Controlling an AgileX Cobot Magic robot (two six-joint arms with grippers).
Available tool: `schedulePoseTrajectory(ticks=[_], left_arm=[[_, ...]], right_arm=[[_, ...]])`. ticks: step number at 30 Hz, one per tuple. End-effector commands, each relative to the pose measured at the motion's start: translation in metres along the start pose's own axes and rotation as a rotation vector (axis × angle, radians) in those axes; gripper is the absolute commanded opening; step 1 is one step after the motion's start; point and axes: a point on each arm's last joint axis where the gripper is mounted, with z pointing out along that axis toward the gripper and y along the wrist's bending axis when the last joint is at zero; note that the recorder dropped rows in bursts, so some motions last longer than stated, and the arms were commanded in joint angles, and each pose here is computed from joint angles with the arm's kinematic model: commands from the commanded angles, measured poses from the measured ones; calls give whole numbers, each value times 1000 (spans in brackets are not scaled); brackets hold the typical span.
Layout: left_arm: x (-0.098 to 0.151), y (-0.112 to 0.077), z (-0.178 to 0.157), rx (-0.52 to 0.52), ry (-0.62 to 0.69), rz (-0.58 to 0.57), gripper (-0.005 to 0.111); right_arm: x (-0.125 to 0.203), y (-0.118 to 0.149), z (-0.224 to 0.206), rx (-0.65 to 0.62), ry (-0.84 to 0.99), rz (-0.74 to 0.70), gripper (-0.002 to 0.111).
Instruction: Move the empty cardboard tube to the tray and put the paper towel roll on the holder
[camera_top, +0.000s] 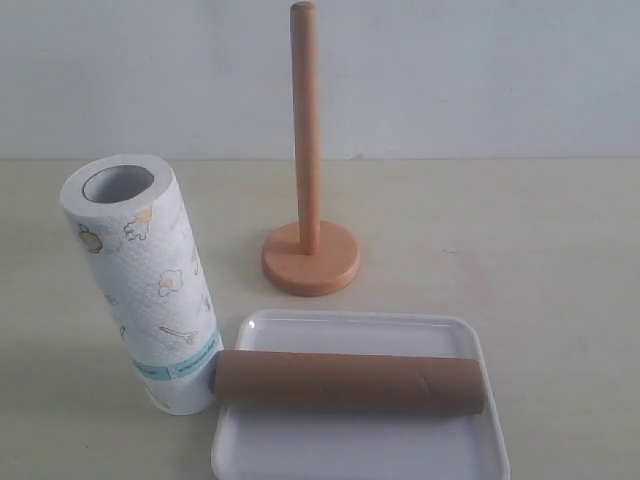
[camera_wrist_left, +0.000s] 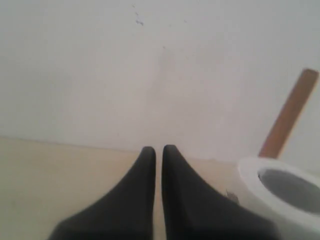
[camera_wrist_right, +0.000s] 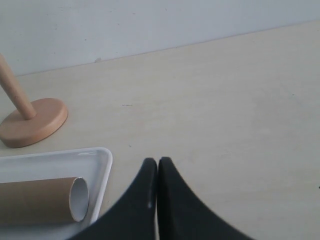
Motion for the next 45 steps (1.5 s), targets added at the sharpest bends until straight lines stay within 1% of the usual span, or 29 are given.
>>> schedulePoseTrajectory(ticks=[1, 5, 6, 11, 13, 16, 19, 21, 22, 23, 24, 27, 28, 31, 33, 38, 39, 41, 44, 45], left_arm=[[21, -5, -5, 88, 90, 74, 4], [36, -11, -4, 189, 164, 105, 4], [39, -12, -3, 197, 183, 114, 4], [52, -3, 6, 119, 250, 41, 4], [56, -2, 8, 117, 265, 50, 8], [60, -4, 11, 151, 264, 79, 25], [61, -5, 13, 168, 247, 82, 52], [61, -5, 14, 173, 241, 76, 74], [62, -6, 14, 177, 247, 76, 83], [62, -6, 14, 184, 246, 81, 88], [62, -8, 14, 204, 254, 95, 90], [63, -16, 13, 306, 268, 139, 90], [64, -17, 13, 311, 271, 143, 90], [67, -11, 13, 243, 313, 132, 90], [66, -11, 14, 243, 304, 134, 90], [65, -25, 9, 425, 264, 214, 90], [65, -27, 9, 442, 261, 221, 90], [64, -27, 9, 440, 256, 218, 90], [61, -24, 11, 396, 232, 183, 91], [62, -24, 12, 396, 232, 186, 92]], right_arm=[[-1, 0, 0, 0, -7, -1, 0], [-1, 0, 0, 0, -7, -1, 0], [-1, 0, 0, 0, -7, -1, 0], [-1, 0, 0, -1, -9, -1, 0], [-1, 0, 0, -1, -9, -1, 0], [-1, 0, 0, -1, -9, -1, 0], [-1, 0, 0, -1, -9, -1, 0], [-1, 0, 0, -1, -9, -1, 0], [-1, 0, 0, -1, -9, -1, 0], [-1, 0, 0, -1, -9, -1, 0], [-1, 0, 0, -1, -9, -1, 0], [-1, 0, 0, -1, -9, -1, 0], [-1, 0, 0, -1, -9, -1, 0], [-1, 0, 0, -1, -9, -1, 0], [-1, 0, 0, -1, -9, -1, 0], [-1, 0, 0, -1, -9, -1, 0], [-1, 0, 0, -1, -9, -1, 0], [-1, 0, 0, -1, -9, -1, 0], [-1, 0, 0, -1, -9, -1, 0], [-1, 0, 0, -1, -9, -1, 0]])
